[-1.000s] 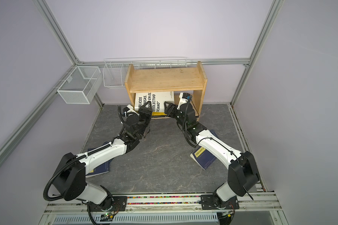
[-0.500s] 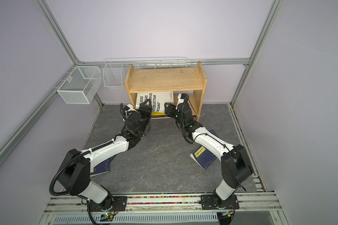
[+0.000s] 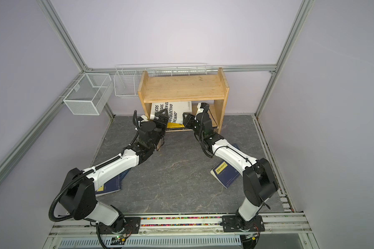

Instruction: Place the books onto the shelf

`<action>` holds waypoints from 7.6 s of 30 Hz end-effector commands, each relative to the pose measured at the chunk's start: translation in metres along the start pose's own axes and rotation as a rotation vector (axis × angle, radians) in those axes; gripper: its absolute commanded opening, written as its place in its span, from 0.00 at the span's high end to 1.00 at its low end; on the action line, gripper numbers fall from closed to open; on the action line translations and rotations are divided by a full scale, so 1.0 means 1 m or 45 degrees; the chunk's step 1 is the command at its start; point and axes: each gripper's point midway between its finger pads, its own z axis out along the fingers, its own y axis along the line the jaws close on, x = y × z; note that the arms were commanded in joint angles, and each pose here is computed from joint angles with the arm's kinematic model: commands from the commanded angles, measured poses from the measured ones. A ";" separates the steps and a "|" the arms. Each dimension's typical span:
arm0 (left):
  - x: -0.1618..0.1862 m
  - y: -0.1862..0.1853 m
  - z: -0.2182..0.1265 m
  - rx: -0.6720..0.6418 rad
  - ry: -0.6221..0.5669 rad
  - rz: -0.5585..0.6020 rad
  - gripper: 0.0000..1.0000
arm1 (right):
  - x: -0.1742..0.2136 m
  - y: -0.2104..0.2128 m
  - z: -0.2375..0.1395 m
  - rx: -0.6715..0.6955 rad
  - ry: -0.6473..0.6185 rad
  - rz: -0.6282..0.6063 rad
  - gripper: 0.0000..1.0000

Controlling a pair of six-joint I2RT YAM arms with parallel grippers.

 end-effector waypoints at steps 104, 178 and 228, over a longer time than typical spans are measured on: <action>-0.100 0.059 -0.164 -0.195 -0.230 0.412 0.01 | -0.001 -0.011 -0.010 -0.042 0.309 0.265 0.14; -0.116 0.042 -0.179 -0.100 -0.312 0.397 0.01 | -0.031 0.042 -0.179 -0.304 0.230 0.385 0.64; -0.141 -0.048 -0.151 0.185 -0.393 0.566 0.01 | -0.142 0.122 -0.067 -0.193 -0.041 0.240 0.21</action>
